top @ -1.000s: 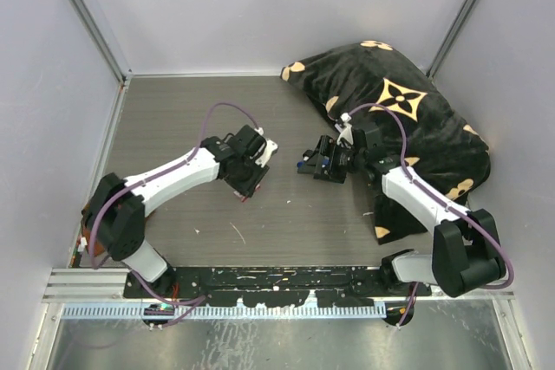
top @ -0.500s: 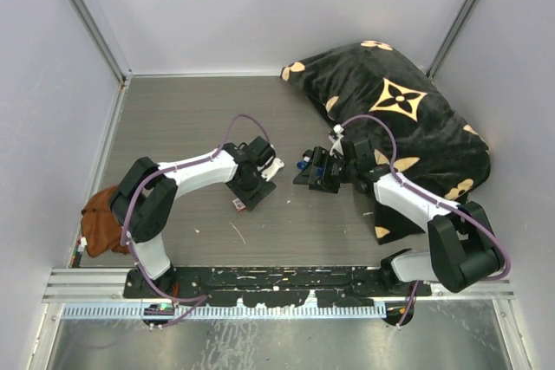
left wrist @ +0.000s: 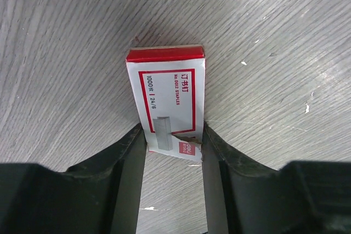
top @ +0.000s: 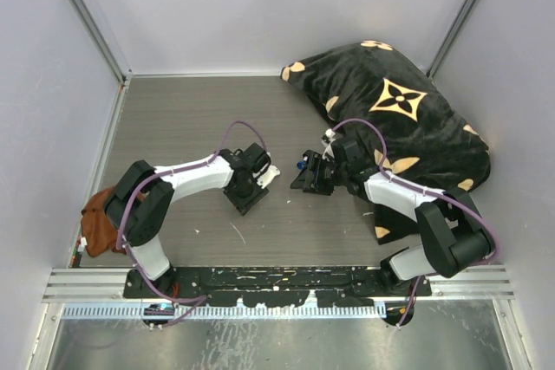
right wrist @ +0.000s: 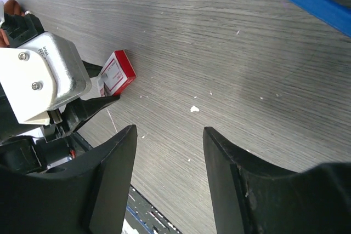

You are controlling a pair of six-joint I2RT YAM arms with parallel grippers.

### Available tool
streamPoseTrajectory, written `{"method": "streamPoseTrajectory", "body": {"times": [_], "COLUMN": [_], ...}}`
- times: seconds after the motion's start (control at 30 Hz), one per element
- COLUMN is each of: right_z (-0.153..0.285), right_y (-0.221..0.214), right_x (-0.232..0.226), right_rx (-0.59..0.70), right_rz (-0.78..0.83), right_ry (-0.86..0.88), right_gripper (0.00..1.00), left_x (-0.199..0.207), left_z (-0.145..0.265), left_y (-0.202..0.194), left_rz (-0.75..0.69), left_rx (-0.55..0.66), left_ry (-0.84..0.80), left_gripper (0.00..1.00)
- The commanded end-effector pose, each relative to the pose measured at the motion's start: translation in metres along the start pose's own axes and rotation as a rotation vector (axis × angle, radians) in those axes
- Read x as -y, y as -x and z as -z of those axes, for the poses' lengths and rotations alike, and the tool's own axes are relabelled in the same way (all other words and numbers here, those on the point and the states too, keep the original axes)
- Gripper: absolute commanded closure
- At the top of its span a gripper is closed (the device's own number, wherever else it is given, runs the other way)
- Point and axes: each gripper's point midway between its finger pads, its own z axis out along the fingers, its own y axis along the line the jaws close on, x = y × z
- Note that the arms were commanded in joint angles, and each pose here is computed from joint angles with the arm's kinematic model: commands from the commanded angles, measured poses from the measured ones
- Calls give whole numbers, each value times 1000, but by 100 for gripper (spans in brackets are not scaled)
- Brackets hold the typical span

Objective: Load the staples into the stapler
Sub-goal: Place the staple box at the center of the board.

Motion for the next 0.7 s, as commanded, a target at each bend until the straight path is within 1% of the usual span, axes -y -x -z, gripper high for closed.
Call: {"method": "streamPoseTrajectory", "body": {"times": [0.0, 0.13, 0.17, 0.2, 0.27, 0.33, 0.4, 0.47, 0.5, 0.57, 0.63, 0.67], "right_z": [1, 4, 4, 5, 4, 3, 0, -5, -8, -16, -23, -28], "right_y": [15, 17, 17, 18, 19, 19, 20, 19, 17, 16, 17, 17], "right_x": [-5, -2, -2, -3, -4, -8, -11, -15, -19, -24, -29, -31], "right_rx": [53, 71, 73, 75, 77, 73, 61, 31, 7, -20, -37, -47], "right_rz": [58, 64, 65, 68, 80, 105, 132, 157, 167, 187, 214, 227], "right_ry": [1, -19, -20, -19, -11, 14, 39, 68, 89, 108, 120, 125], "right_gripper": [43, 43, 44, 44, 44, 45, 46, 46, 46, 48, 49, 48], "left_x": [11, 23, 23, 23, 19, 14, 12, 9, 8, 6, 8, 10], "left_z": [1, 1, 2, 4, 11, 20, 31, 44, 51, 59, 62, 64], "left_y": [16, 39, 43, 47, 50, 49, 45, 42, 41, 34, 28, 27], "left_rz": [-41, -64, -57, -51, -30, -3, 30, 84, 125, 241, 396, 481], "left_rx": [58, 100, 107, 119, 145, 172, 205, 256, 283, 320, 353, 369], "left_ry": [-46, -79, -77, -72, -49, -15, 8, 30, 35, 24, -14, -35], "left_gripper": [59, 61, 60, 55, 40, 26, 16, 9, 8, 9, 12, 16]}}
